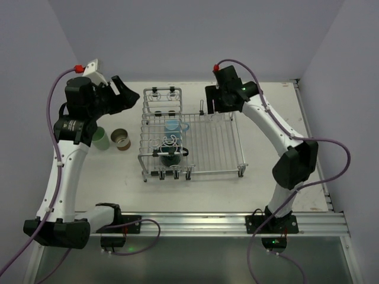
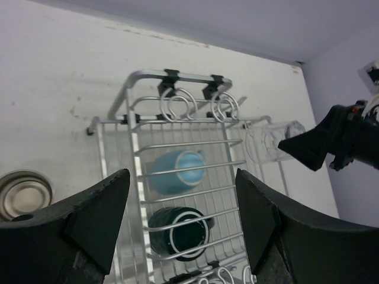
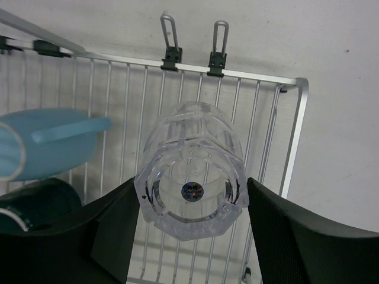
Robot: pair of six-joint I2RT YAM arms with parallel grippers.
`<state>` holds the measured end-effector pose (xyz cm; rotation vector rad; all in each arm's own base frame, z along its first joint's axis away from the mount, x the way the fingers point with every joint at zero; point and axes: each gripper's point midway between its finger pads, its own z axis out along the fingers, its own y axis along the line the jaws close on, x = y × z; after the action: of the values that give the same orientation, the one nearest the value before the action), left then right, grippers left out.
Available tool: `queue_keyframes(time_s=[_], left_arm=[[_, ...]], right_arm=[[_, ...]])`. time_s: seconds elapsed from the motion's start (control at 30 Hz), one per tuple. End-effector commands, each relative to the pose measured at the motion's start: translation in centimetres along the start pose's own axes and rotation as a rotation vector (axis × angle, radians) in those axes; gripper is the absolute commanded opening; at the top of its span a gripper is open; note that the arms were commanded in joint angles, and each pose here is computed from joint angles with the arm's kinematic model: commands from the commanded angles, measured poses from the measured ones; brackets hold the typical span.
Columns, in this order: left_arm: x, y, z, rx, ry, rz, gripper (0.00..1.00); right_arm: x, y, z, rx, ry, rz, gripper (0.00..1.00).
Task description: Unload the cups from the dish rack
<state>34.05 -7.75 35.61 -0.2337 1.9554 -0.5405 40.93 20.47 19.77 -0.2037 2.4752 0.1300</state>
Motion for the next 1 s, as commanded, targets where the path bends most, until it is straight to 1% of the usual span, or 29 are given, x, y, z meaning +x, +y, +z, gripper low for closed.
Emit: queue_keyframes(time_s=[0.0, 0.07, 0.13, 0.23, 0.4, 0.43, 0.53, 0.63, 0.7, 0.8, 0.83, 0.97], left_arm=[[1.1, -5.8, -0.8, 0.314, 0.063, -0.017, 0.76], [1.3, -7.9, -1.1, 0.394, 0.076, -0.019, 0.75], [1.9, -10.3, -1.6, 0.488, 0.098, -0.013, 0.75], [2.6, -12.8, -2.1, 0.603, 0.126, -0.033, 0.75], [3.9, -15.5, -3.8, 0.817, 0.181, -0.097, 0.73], [3.8, -16.0, -4.0, 0.872, 0.166, -0.124, 0.72], [4.2, -16.8, -5.0, 0.977, 0.167, -0.166, 0.70], [4.7, -17.2, -5.1, 1.020, 0.191, -0.185, 0.70], [5.0, -17.6, -5.4, 1.053, 0.202, -0.192, 0.69], [4.9, -18.4, -6.4, 1.133, 0.188, -0.198, 0.69], [5.2, -18.6, -6.5, 1.141, 0.210, -0.227, 0.69], [5.3, -18.9, -6.8, 1.168, 0.213, -0.245, 0.69]], right_arm=[[-2.9, 0.2, -7.2, -0.086, -0.151, 0.047, 0.00], [-3.1, 0.6, -9.0, -0.123, -0.174, 0.053, 0.00], [-3.8, 0.8, -11.6, -0.166, -0.223, 0.060, 0.00], [-4.6, 1.5, -15.6, -0.242, -0.297, 0.062, 0.00], [-4.9, 3.1, -20.7, -0.395, -0.387, 0.047, 0.00], [-5.0, 3.2, -22.1, -0.418, -0.416, 0.048, 0.00], [-5.1, 4.0, -24.2, -0.498, -0.460, 0.042, 0.00], [-4.8, 5.2, -25.4, -0.581, -0.464, 0.034, 0.00], [-5.0, 5.9, -26.6, -0.638, -0.490, 0.026, 0.00], [-4.8, 7.1, -27.5, -0.726, -0.490, 0.010, 0.00], [-4.8, 7.3, -27.7, -0.741, -0.491, 0.010, 0.00], [-4.8, 8.7, -28.7, -0.842, -0.507, -0.016, 0.00]])
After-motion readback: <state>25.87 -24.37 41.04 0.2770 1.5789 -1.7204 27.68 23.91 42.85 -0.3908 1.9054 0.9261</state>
